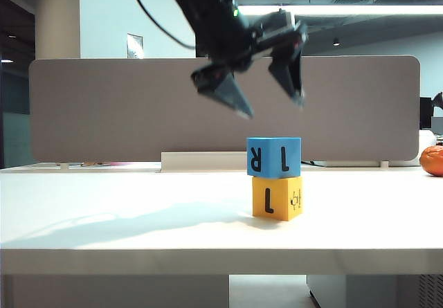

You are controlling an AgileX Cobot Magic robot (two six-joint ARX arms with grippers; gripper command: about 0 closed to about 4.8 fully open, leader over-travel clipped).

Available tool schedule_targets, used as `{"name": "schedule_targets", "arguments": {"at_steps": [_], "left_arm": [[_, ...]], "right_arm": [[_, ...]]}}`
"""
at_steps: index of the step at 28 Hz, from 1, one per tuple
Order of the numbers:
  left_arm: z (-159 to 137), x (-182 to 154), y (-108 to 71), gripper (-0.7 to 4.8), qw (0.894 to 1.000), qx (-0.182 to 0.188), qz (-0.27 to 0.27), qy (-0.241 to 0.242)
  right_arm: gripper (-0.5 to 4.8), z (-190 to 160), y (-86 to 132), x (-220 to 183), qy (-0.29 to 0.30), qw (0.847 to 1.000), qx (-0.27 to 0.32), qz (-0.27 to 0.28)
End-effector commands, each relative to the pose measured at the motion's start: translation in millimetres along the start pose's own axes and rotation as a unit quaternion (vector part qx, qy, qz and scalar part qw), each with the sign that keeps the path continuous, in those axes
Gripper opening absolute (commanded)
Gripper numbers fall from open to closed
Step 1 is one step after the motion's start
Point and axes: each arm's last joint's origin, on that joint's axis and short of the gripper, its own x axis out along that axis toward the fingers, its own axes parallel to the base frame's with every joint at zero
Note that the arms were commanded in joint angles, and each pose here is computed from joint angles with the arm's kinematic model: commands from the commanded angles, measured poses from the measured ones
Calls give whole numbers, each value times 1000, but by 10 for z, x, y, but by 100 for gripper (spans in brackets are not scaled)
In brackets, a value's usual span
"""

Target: Stack one letter block on top of another letter block.

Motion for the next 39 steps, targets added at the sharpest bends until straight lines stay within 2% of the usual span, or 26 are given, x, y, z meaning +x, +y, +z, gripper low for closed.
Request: {"name": "schedule_targets", "arguments": {"at_steps": [1,3,4,5,8,11,16,24,30,35,39], "left_arm": [[213,-163,-30,445,999,4,0,-35],[312,-238,-40,371,999,7,-1,-51],[366,-279,-45,309,998,10,-1,-61],[434,-334,-53,221,997,14,-1,-75],[543,-468,-4,61,995,13,13,-99],[572,-605,64,-4,993,6,45,-111],[595,-910,214,-6,989,20,74,-123],[558,-1587,545,-6,980,-12,132,-149],[419,-1933,767,-6,977,-38,166,-127],[285,-2117,867,-6,978,-20,187,-88],[210,-2324,864,-6,977,-14,199,-82]], "right_arm": [[-1,12,-62,-5,-14,994,-7,-108],[-1,29,-81,-10,-22,989,-21,-142],[-1,38,-86,-13,-25,987,-32,-153],[-1,52,-89,-15,-30,986,-45,-159],[-1,55,-89,-15,-31,986,-46,-159],[-1,56,-92,-16,-32,985,-47,-164],[-1,59,-93,-16,-33,984,-47,-167],[-1,84,-91,-18,-46,984,-49,-167],[-1,84,-91,-18,-46,984,-49,-167],[-1,82,-91,-18,-46,984,-49,-166],[-1,69,-92,-17,-39,984,-48,-167]]}}
